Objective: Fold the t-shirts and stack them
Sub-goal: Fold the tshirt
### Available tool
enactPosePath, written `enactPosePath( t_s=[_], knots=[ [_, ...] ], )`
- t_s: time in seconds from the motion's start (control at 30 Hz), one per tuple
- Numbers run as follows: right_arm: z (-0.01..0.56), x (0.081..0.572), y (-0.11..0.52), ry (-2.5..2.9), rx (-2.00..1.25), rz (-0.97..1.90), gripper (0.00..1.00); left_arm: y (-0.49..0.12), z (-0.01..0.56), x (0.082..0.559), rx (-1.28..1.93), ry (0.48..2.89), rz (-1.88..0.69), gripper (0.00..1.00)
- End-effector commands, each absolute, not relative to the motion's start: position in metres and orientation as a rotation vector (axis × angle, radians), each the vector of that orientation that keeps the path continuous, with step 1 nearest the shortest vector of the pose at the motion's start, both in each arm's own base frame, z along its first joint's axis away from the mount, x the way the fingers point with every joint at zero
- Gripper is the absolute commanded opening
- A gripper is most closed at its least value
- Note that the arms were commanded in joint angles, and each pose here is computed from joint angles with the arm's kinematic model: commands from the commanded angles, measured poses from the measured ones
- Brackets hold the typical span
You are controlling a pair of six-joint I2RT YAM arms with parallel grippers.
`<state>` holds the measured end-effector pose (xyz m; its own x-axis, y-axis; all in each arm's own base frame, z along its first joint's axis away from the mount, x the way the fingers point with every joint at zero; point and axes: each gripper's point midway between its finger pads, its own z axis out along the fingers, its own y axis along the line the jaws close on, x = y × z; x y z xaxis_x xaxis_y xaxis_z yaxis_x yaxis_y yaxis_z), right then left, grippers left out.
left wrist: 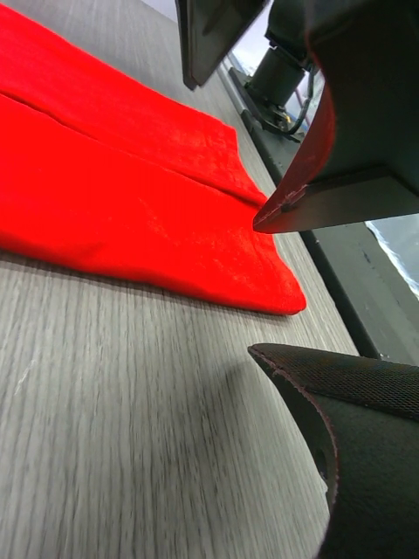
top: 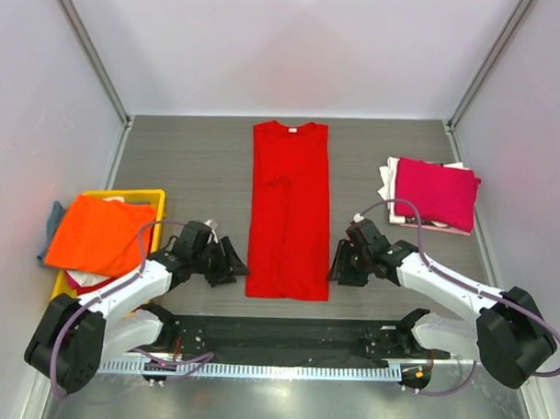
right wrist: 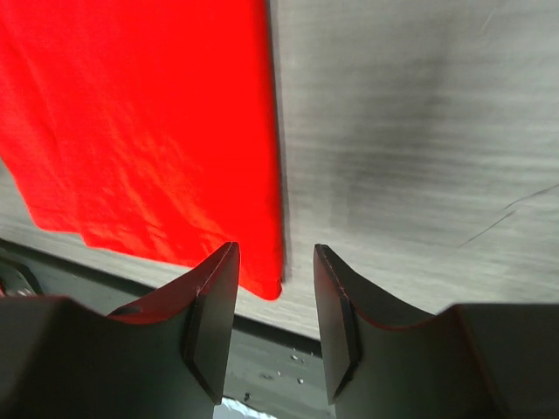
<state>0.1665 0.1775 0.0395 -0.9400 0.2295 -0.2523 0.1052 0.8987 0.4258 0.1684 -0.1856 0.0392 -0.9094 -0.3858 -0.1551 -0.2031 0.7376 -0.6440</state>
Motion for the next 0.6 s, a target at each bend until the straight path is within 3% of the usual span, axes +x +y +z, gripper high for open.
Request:
enactPosePath(
  t_s=[0.0, 0.4, 0.57],
  knots=[
    [0.032, 0.156, 0.18, 2.796, 0.289, 0.59, 0.45, -0.196, 0.043, 0.166, -0.441, 2.669, -1.03, 0.55],
    [0.021, 0.139, 0.201, 2.872, 0.171, 0.659, 0.42, -0.204, 0.028, 0.151, -0.43, 2.755, -1.068, 0.47],
    [0.019, 0.134, 0.201, 2.887, 0.168, 0.657, 0.27, -0.205, 0.028, 0.148, -0.42, 2.765, -1.077, 0.38]
  ],
)
